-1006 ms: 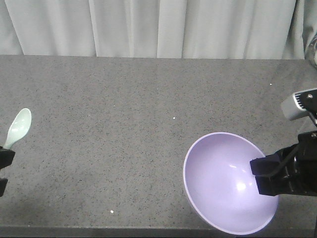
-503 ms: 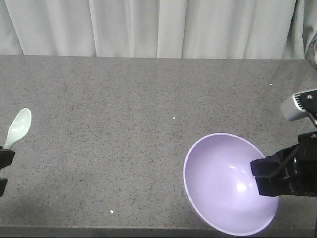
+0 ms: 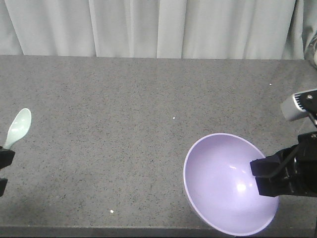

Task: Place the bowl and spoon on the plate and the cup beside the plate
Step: 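Turn the base toward the light blue plate holding spoon and bowl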

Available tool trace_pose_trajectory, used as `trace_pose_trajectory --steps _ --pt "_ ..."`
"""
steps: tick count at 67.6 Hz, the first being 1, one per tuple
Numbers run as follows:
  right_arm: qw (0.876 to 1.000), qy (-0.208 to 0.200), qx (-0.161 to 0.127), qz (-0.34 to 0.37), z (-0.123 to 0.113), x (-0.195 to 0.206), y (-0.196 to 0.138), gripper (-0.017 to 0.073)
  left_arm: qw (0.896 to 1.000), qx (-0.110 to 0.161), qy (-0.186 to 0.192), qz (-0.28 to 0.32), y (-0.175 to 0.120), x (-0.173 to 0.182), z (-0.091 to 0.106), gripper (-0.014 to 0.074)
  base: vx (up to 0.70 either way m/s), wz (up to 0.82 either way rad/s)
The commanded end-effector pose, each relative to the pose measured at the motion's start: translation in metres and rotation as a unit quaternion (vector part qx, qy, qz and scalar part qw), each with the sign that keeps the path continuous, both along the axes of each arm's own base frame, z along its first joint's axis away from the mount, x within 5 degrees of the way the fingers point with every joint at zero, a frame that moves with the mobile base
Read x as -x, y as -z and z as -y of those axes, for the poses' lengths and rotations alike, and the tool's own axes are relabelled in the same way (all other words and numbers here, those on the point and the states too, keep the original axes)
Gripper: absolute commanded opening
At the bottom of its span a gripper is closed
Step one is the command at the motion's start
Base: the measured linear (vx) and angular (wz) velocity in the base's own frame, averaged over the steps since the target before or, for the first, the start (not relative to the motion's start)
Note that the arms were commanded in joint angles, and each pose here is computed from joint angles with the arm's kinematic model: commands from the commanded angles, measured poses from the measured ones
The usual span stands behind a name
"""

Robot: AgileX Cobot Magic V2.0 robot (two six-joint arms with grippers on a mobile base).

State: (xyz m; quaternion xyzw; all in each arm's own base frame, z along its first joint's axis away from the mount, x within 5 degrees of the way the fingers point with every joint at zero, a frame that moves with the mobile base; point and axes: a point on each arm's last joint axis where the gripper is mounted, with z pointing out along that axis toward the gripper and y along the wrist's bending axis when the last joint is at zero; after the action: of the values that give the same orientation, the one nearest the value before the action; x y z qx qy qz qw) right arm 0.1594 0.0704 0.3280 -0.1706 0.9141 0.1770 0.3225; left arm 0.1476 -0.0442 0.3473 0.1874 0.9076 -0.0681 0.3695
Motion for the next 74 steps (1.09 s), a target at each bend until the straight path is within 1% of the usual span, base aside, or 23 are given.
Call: trace_pose_trajectory --steps 1,34,74 --pt "0.999 0.006 -0.017 0.039 -0.0007 -0.0017 -0.0134 -0.0003 0.999 0.020 0.000 0.038 -0.0127 -0.0007 0.0021 0.0101 0.00 0.00" --pt "0.999 0.006 -0.017 0.039 -0.0007 -0.0017 -0.0134 -0.0003 0.999 0.020 0.000 0.038 -0.0127 -0.0007 0.0021 0.0101 0.00 -0.09" --pt "0.999 0.006 -0.017 0.038 -0.0007 -0.0016 -0.0133 -0.0001 0.999 0.021 0.000 0.039 -0.0128 -0.0007 0.0021 0.0101 -0.03 -0.46"
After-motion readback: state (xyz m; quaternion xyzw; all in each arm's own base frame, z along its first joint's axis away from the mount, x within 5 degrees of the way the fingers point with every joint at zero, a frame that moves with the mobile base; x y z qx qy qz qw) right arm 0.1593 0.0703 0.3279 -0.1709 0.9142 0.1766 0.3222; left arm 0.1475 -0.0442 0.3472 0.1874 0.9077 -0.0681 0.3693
